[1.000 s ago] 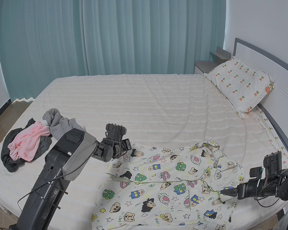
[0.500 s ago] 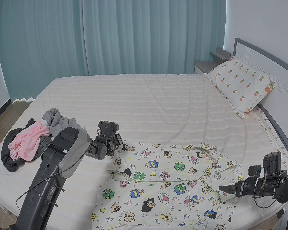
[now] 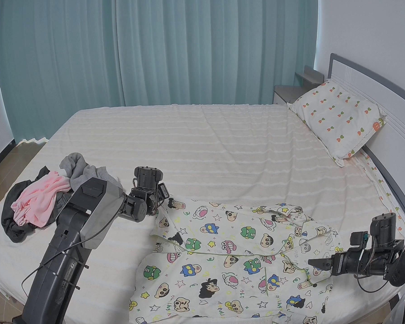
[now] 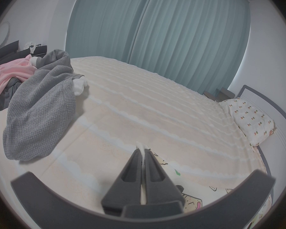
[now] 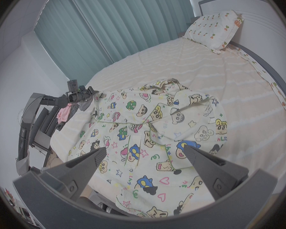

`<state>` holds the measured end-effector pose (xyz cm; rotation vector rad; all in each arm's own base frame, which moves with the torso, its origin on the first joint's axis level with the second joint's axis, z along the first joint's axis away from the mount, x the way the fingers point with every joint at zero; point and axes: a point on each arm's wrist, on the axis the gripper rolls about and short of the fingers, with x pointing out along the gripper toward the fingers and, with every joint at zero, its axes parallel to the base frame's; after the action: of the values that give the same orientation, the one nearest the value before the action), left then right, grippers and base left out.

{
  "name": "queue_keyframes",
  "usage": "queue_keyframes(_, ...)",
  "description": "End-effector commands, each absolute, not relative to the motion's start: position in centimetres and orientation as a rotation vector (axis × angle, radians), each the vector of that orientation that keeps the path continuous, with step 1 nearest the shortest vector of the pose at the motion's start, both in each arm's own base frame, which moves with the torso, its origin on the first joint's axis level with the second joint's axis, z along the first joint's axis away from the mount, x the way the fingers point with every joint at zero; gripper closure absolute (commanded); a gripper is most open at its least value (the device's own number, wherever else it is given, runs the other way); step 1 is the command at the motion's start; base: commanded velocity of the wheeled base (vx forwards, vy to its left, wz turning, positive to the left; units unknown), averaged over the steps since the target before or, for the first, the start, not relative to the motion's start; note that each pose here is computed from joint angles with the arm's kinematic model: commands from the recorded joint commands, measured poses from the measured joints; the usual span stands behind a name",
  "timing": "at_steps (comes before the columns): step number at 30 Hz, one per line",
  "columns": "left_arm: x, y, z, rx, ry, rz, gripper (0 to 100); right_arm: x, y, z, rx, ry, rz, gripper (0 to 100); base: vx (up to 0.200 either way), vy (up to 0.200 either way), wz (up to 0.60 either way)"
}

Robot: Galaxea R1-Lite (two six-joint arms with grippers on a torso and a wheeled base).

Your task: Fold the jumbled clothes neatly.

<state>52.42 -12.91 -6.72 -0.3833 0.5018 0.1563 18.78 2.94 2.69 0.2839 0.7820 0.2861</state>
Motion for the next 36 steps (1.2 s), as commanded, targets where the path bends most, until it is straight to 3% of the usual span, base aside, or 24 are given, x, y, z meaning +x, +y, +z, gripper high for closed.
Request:
queue_keyframes(1,52.4,-12.8,-6.8,-0.383,0.503,0.16,0,18.5,2.9,2.6,0.298,0.787,0.279,0,0.0,0.0,0.0)
queue_keyframes(7,52.5,-12.1,-6.4,-0.39,0.496,0.176,0,18.5,2.9,2.8,0.336,0.783,0.265,0,0.0,0.0,0.0)
queue_keyframes(14,51.8,-9.2,0.0,-0.494,0.435,0.218,0,19.7,3.1,3.7,0.437,0.699,0.247,0,0.0,0.0,0.0)
queue_keyframes(21,41.1,-7.1,8.6,-0.636,0.565,-0.033,0,25.6,5.0,5.1,0.603,0.538,0.191,0,0.0,0.0,0.0)
queue_keyframes(26,35.8,-6.6,8.5,-0.651,0.543,-0.125,0,29.2,6.2,5.3,0.669,0.516,0.145,0,0.0,0.0,0.0)
queue_keyframes(30,32.4,-6.1,6.6,-0.65,0.5,-0.132,0,33.6,7.0,5.6,0.7,0.587,0.104,0,0.0,0.0,0.0)
queue_keyframes(36,29.0,-5.9,4.4,-0.657,0.571,-0.106,0,39.4,8.4,4.8,0.789,0.69,0.028,0,0.0,0.0,0.0)
